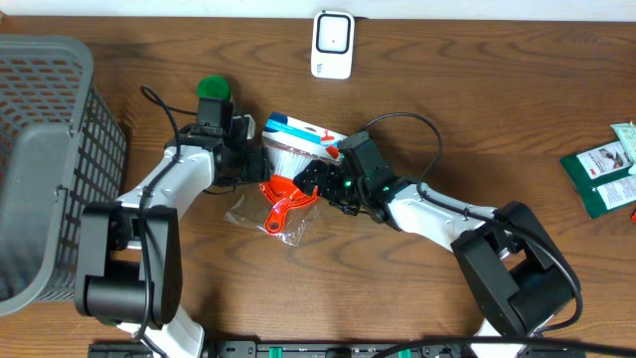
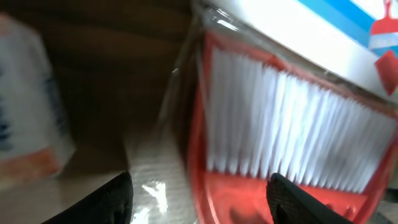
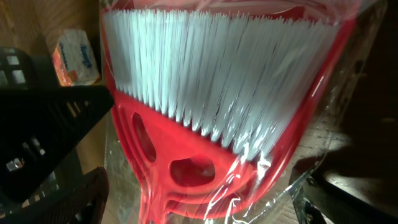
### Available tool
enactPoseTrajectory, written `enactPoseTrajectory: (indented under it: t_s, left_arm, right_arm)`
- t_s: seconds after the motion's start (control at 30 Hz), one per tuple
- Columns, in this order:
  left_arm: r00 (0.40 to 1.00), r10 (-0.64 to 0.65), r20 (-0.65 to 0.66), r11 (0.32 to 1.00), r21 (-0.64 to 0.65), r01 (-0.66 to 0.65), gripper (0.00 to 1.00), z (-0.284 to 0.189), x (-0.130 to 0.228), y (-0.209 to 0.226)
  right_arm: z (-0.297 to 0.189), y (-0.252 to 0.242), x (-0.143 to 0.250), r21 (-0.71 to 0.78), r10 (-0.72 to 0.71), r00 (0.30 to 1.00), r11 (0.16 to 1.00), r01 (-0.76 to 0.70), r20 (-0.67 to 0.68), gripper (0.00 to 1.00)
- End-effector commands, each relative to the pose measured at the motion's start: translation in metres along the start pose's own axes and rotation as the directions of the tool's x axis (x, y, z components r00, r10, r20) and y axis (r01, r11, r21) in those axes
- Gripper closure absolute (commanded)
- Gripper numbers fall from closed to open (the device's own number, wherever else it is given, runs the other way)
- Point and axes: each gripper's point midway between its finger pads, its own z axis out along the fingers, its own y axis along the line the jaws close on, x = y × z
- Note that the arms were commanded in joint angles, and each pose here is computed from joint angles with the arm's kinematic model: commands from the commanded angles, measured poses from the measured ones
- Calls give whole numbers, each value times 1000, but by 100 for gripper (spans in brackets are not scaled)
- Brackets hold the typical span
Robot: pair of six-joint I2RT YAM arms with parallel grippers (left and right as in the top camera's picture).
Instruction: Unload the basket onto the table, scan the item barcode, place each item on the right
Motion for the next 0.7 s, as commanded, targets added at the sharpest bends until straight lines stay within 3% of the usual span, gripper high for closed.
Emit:
enactPoseTrajectory:
  t_s: [0.0, 0.17, 0.67]
  left_arm:
    - [1000, -6, -11, 999, 54, 6, 31, 4, 1, -8]
    - [999, -13, -30, 998, 54, 15, 31, 10, 5, -6]
    - [986, -60, -156, 987, 136, 82, 31, 43, 35, -6]
  right_arm:
    - [12, -44, 8, 120, 48, 999, 992, -46, -9, 11]
    - [12, -44, 8, 119, 40, 999, 992, -39, -9, 19]
    - [14, -23, -6, 38, -15, 999, 999, 14, 40, 17]
